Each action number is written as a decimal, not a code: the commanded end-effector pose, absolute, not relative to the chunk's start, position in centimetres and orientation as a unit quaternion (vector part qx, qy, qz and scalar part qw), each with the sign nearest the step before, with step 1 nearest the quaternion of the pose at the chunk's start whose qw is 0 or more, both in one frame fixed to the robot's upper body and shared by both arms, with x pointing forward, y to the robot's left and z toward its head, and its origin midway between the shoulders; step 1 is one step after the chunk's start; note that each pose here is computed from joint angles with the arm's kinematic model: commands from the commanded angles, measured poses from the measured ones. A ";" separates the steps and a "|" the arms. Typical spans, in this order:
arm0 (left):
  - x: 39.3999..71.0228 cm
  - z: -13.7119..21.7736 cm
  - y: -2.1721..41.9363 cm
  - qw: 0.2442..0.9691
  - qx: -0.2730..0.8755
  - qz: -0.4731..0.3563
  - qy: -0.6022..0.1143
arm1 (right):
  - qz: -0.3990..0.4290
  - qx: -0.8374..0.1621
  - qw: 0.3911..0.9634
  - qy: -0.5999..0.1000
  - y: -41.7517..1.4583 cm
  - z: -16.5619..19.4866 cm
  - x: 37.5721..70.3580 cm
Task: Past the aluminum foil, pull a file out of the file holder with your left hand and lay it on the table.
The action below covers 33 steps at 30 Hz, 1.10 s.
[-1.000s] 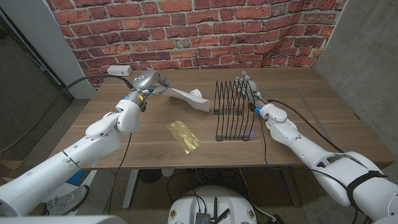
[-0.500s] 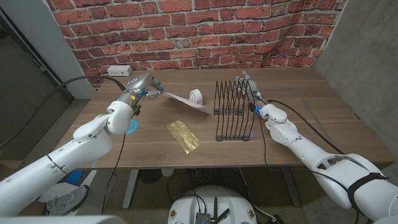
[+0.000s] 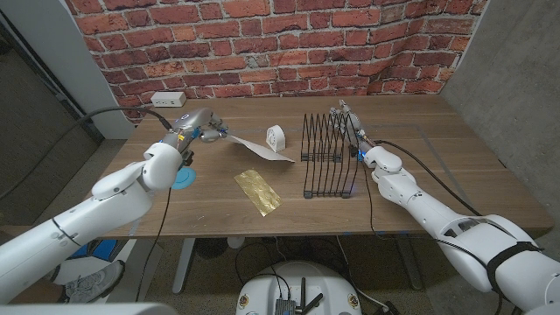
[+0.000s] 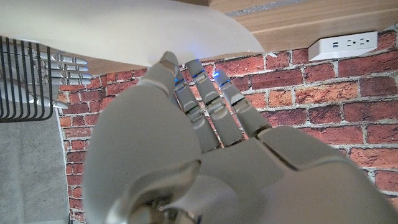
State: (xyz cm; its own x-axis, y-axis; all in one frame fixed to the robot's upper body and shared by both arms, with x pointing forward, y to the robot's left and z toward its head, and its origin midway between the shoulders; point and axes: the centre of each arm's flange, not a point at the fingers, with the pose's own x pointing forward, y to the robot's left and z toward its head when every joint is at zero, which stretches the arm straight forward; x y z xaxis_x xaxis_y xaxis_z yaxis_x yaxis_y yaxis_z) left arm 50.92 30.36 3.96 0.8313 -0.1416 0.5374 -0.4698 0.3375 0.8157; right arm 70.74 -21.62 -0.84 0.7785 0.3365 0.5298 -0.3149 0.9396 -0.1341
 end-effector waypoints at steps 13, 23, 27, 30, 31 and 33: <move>51.2 3.1 30.7 0.782 0.575 0.075 -0.229 | 0.172 -0.016 0.943 -0.283 -21.5 -1.1 70.8; 50.4 2.9 31.5 0.787 0.576 0.070 -0.212 | 0.174 -0.015 0.943 -0.284 -21.3 -1.0 71.0; 49.9 2.8 31.9 0.784 0.583 0.067 -0.201 | 0.175 -0.016 0.942 -0.285 -21.2 -0.9 71.0; 49.6 2.8 32.2 0.781 0.591 0.069 -0.192 | 0.175 -0.015 0.943 -0.284 -21.1 -0.9 71.0; 49.5 2.8 32.3 0.780 0.593 0.070 -0.189 | 0.175 -0.015 0.942 -0.284 -21.1 -0.9 71.0; 49.3 2.8 32.5 0.776 0.599 0.072 -0.185 | 0.176 -0.016 0.942 -0.284 -21.0 -0.9 71.1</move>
State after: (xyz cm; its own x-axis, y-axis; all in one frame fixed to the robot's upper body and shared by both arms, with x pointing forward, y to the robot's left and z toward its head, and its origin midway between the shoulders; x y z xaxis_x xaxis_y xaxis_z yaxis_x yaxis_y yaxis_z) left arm 50.22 31.56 2.93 0.9008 -0.1332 0.4134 -0.3575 0.3129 0.8799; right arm 70.96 -21.30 -1.01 0.7787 0.3358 0.5299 -0.3180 0.9394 -0.1281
